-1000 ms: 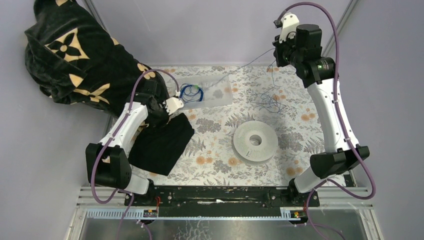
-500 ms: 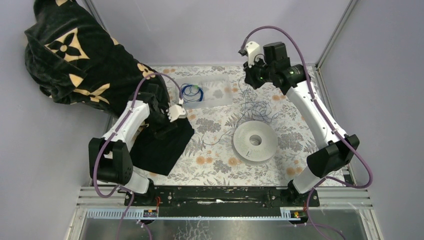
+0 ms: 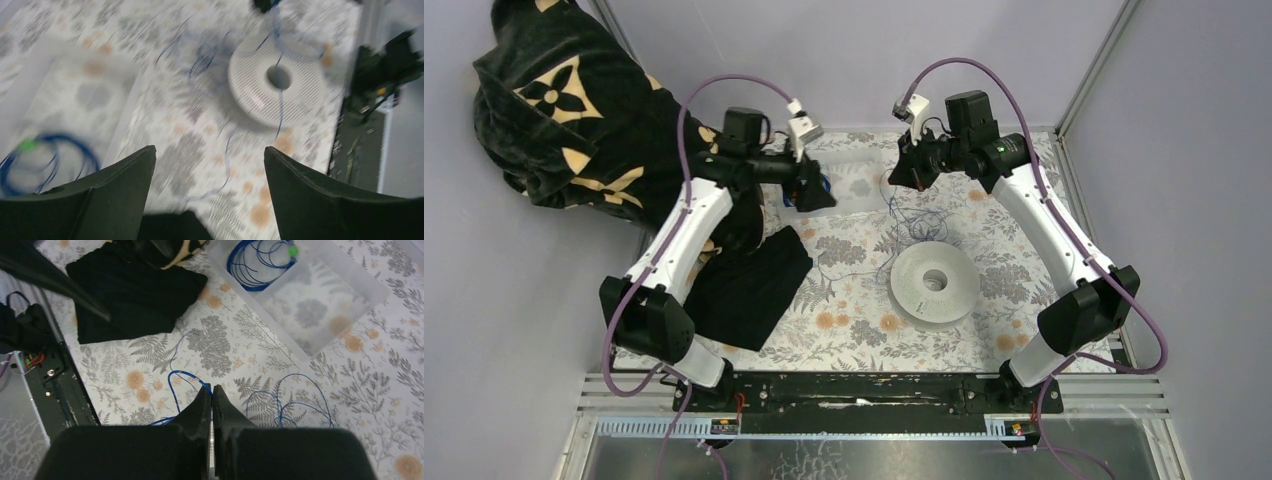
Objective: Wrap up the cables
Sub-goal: Adjust the cable.
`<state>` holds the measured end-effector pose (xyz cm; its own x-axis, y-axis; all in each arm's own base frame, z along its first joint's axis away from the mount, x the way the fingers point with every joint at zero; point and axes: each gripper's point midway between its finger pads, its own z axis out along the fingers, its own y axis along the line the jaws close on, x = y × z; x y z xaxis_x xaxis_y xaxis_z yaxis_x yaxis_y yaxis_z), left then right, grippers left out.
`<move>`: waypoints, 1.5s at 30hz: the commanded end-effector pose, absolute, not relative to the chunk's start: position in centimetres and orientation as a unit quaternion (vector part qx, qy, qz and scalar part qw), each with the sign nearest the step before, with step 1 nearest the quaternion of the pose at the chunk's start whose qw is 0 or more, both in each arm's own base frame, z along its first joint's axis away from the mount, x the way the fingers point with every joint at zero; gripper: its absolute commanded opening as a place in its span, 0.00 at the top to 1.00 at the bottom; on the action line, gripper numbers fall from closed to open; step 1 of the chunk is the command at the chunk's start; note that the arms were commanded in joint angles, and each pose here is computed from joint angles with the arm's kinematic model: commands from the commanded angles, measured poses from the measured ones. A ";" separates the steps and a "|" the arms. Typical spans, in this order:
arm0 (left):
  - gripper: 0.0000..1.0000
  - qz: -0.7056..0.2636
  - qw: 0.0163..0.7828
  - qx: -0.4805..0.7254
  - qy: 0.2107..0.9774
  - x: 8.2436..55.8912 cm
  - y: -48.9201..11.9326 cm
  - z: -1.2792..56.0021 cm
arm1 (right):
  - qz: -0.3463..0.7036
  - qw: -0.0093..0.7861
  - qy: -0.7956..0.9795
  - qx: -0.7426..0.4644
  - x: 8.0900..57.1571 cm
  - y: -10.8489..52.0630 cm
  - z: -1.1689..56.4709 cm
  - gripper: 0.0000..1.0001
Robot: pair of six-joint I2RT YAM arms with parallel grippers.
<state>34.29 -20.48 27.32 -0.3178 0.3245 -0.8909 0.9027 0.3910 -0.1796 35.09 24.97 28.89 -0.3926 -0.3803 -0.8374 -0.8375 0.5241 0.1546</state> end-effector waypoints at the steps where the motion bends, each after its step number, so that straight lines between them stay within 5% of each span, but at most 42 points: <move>1: 0.15 -0.467 0.429 0.389 0.668 34.7 -27.9 32.4 | 0.350 0.398 0.743 -0.407 33.5 26.7 31.2 1.00; 10: 0.31 -0.523 0.418 0.338 0.661 35.9 -32.2 32.8 | 0.360 0.388 0.740 -0.416 32.6 26.8 30.3 1.00; 18: 0.83 -0.529 0.389 0.348 0.669 35.5 -33.1 31.0 | 0.356 0.392 0.741 -0.414 32.6 26.7 30.1 1.00; 22: 0.99 -0.524 0.390 0.362 0.666 34.9 -32.8 31.1 | 0.349 0.386 0.749 -0.409 32.8 26.5 29.1 1.00; 25: 0.97 -0.518 0.394 0.369 0.664 34.7 -32.6 31.3 | 0.346 0.391 0.750 -0.407 33.0 26.5 29.3 1.00; 32: 0.61 -0.492 0.397 0.398 0.665 34.0 -31.8 30.6 | 0.339 0.393 0.749 -0.412 32.9 26.2 29.5 1.00; 36: 0.52 -0.490 0.391 0.399 0.669 34.0 -31.8 29.6 | 0.341 0.392 0.748 -0.413 32.7 26.2 29.7 1.00; 40: 0.58 -0.500 0.375 0.399 0.671 33.7 -32.4 28.9 | 0.345 0.401 0.741 -0.414 32.7 26.4 30.8 1.00; 45: 0.87 -0.516 0.361 0.404 0.663 33.1 -32.9 29.0 | 0.349 0.400 0.742 -0.409 32.7 26.4 30.8 1.00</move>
